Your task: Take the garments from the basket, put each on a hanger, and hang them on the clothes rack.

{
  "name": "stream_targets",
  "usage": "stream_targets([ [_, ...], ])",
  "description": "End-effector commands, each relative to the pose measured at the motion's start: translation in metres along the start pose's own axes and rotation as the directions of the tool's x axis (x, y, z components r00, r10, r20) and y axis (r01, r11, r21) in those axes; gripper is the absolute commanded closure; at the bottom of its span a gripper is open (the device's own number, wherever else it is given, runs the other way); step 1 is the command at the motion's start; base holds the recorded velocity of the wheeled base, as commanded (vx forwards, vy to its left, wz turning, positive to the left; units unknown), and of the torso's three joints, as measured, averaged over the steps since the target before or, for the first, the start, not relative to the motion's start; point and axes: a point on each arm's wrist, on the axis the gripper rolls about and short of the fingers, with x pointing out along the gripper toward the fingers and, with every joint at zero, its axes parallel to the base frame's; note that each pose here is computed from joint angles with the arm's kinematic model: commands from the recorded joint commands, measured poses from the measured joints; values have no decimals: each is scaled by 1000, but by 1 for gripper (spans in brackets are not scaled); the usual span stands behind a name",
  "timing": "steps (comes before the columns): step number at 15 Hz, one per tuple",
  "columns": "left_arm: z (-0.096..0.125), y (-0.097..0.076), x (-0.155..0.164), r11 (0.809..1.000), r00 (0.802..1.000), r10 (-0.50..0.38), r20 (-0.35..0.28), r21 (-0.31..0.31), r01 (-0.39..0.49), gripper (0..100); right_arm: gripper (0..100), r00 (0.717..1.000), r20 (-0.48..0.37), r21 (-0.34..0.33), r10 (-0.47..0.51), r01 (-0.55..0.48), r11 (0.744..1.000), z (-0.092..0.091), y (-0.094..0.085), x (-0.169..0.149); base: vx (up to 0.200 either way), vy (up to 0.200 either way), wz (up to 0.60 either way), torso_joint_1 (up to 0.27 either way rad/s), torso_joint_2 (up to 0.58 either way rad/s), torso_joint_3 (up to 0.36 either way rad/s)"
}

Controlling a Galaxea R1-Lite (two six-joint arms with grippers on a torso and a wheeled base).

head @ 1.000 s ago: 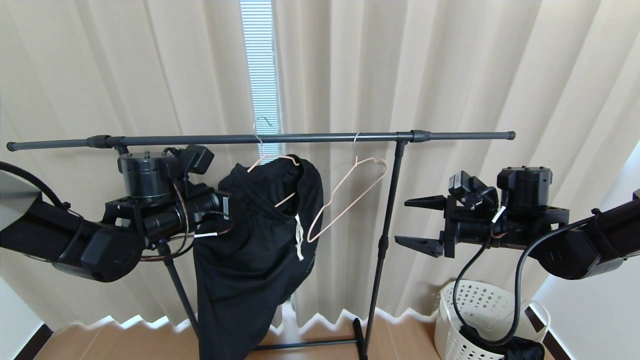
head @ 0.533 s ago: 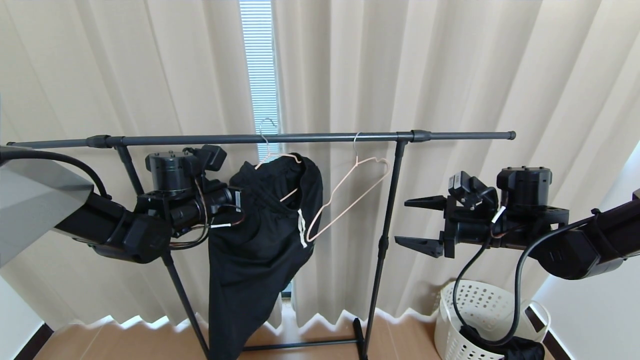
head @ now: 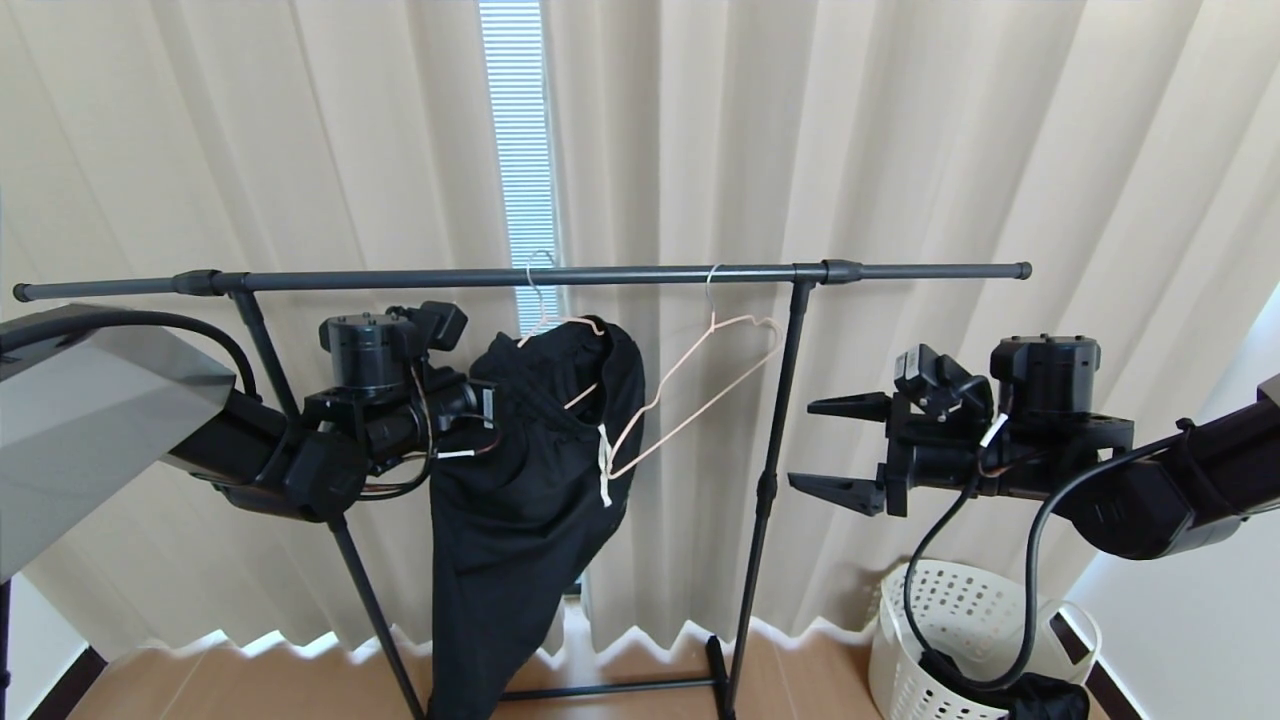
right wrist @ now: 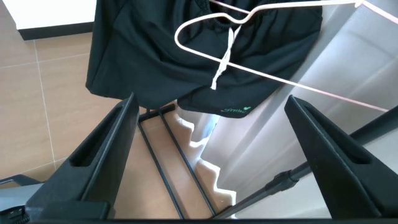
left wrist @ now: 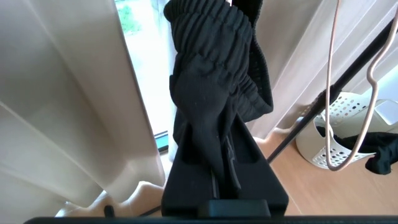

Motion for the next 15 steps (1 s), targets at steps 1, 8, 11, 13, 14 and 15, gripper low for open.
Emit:
stream_targets([
  [1, -2, 0, 0, 1000, 1000, -1, -6, 0, 1, 100, 0, 1000, 4, -5, -1, 1, 1000, -1, 0, 1, 0, 0, 0, 0, 0, 0],
  [8, -7, 0, -2, 1000, 1000, 5, -24, -3, -5, 100, 0, 1000, 5, -6, -1, 1, 1000, -1, 0, 1, 0, 0, 0, 0, 0, 0],
  [11, -8, -1, -3, 1000, 1000, 3, -30, -4, -3, 100, 0, 1000, 5, -6, -1, 1, 1000, -1, 0, 1, 0, 0, 0, 0, 0, 0],
  [13, -9, -1, -3, 1000, 999, 3, -33, -4, -3, 0, 0, 1000, 5, -6, -1, 1, 1000, -1, 0, 1, 0, 0, 0, 0, 0, 0],
  [14, -9, -1, -3, 1000, 999, 5, -33, -5, -5, 0, 0, 1000, 4, -5, -1, 1, 1000, -1, 0, 1, 0, 0, 0, 0, 0, 0],
  [15, -9, -1, -4, 1000, 999, 5, -33, -5, -5, 0, 0, 1000, 4, -5, -1, 1, 1000, -1, 0, 1, 0, 0, 0, 0, 0, 0],
])
